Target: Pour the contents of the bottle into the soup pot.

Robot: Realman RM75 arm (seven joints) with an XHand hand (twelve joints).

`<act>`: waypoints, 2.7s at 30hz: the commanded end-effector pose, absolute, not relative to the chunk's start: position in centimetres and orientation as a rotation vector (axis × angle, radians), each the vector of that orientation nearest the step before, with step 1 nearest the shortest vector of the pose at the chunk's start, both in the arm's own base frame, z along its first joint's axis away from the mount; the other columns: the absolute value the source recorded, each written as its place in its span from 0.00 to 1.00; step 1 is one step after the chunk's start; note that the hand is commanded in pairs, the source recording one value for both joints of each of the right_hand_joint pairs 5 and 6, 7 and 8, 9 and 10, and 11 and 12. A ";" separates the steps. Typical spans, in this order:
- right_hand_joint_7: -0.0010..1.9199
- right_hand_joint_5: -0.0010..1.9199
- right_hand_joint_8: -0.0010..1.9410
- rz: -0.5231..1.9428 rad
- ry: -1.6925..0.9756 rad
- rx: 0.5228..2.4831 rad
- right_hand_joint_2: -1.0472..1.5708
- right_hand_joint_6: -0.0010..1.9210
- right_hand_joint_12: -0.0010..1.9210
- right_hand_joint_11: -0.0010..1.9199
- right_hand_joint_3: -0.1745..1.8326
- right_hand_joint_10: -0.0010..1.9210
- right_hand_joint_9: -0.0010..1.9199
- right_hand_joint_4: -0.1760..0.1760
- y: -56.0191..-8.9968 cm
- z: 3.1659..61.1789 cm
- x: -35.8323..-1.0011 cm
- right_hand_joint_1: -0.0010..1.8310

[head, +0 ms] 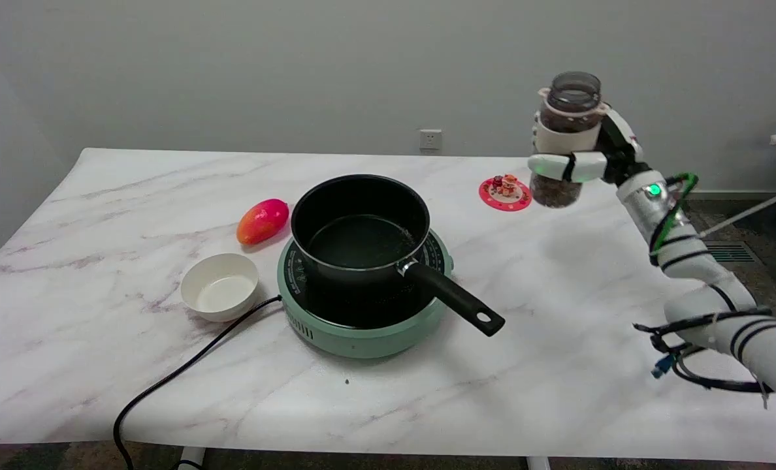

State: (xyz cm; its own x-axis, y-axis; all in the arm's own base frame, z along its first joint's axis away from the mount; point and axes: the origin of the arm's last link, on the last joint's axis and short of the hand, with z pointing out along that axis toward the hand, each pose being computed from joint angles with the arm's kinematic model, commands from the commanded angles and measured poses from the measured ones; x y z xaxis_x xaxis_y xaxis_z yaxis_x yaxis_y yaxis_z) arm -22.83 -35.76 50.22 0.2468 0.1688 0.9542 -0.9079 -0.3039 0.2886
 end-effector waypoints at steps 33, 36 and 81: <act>1.00 1.00 0.99 0.183 0.265 1.894 0.81 1.00 0.60 0.60 0.31 0.68 0.68 0.50 -40.1 31.4 -9.9 0.81; 1.00 1.00 0.99 0.172 0.307 1.881 0.83 1.00 0.61 0.61 0.31 0.68 0.68 0.50 -39.4 31.8 -9.7 0.79; 1.00 1.00 0.99 -0.095 0.699 2.081 0.80 1.00 0.59 0.59 0.31 0.66 0.66 0.50 -36.7 29.4 -8.8 0.81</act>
State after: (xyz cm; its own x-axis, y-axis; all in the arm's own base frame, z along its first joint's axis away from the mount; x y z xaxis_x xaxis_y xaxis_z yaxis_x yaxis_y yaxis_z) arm -9.31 -36.10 30.02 0.8772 0.4585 -0.1425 0.3581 -0.4271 0.8303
